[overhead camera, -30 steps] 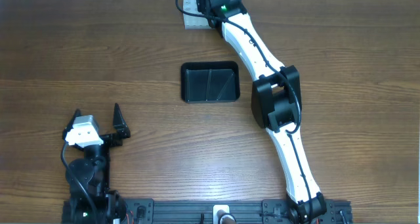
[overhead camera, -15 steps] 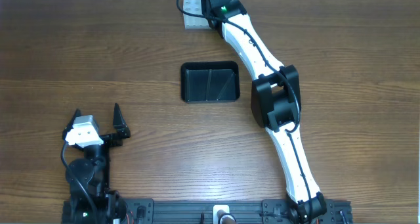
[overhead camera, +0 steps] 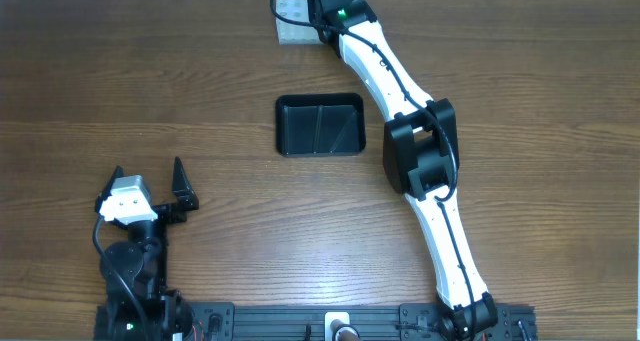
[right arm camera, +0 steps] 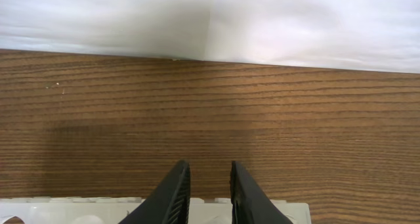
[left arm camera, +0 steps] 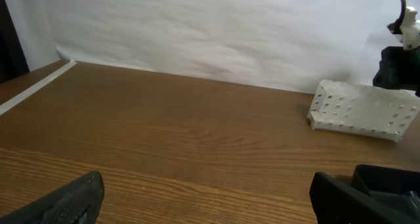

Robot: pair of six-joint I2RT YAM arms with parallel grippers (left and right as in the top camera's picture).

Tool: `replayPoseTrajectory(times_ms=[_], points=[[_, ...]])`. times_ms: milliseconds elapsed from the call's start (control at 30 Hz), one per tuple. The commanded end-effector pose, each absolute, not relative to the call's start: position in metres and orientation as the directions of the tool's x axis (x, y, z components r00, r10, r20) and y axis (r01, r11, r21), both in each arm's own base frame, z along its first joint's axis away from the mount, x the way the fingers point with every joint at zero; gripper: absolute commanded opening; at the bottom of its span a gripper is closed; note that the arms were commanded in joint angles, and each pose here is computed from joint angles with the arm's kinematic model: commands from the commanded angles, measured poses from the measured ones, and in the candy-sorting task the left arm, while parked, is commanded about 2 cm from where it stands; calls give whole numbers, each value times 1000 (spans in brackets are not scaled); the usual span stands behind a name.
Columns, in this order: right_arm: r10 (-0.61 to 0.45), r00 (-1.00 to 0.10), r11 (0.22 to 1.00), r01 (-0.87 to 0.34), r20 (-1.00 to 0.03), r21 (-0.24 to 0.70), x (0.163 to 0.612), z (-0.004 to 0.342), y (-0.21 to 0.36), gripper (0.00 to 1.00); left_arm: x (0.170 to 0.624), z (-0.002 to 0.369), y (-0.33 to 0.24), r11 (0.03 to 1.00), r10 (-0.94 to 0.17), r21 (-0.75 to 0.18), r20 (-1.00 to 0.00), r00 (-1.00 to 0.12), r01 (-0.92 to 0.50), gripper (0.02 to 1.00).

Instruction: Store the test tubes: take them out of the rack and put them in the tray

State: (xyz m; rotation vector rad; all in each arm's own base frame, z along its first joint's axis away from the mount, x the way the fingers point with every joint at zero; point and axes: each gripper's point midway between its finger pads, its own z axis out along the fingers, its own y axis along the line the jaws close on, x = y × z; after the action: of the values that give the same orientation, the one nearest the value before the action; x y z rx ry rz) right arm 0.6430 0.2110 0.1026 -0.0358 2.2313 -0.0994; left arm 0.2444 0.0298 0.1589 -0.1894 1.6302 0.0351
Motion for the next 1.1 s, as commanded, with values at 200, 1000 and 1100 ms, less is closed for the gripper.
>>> replayPoseTrajectory(times_ms=[200,1000,1100], points=[[-55,-597,997,17,-800,-81,639,130,208,215,244,159,31,986,-90,-81,-995,-53,-147,998],[-51,-575,998,-10,-817,-55,606,217,206,215,244,159,31,986,-90,-82,-994,-53,-147,998],[-60,-601,998,-33,-797,-51,601,212,209,557,244,159,31,986,-90,-81,-995,-53,-147,998]])
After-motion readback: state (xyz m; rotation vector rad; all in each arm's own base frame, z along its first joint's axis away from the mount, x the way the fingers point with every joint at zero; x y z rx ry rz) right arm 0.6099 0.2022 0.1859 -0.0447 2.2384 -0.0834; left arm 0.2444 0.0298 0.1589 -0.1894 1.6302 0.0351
